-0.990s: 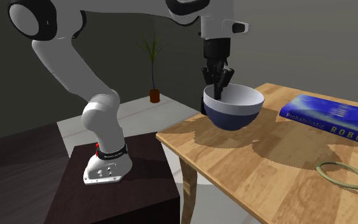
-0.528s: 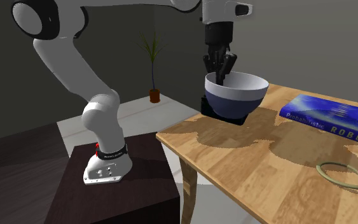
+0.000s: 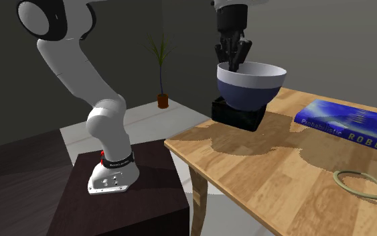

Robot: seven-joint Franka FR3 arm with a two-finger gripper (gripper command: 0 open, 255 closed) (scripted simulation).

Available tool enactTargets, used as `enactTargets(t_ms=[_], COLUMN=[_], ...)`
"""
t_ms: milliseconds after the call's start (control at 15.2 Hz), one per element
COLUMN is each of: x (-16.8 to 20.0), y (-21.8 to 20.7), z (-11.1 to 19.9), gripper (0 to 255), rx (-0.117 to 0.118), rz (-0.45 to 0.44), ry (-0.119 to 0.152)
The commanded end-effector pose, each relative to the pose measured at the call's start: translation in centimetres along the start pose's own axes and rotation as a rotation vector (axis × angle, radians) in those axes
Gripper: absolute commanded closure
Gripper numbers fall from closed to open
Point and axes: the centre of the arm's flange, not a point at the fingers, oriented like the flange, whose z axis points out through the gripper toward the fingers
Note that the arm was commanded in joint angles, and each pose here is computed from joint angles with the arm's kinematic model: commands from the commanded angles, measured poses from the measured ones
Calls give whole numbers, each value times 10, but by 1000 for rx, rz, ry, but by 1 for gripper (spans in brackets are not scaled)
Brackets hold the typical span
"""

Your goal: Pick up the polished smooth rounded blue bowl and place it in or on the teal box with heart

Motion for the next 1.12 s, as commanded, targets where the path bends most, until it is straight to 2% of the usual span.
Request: enactTargets(t_ms=[0,1056], x=[13,146], y=[-15,-176], z=[-6,-43], gripper=[255,255], rx=[0,0], rz=[0,0], ry=[0,0])
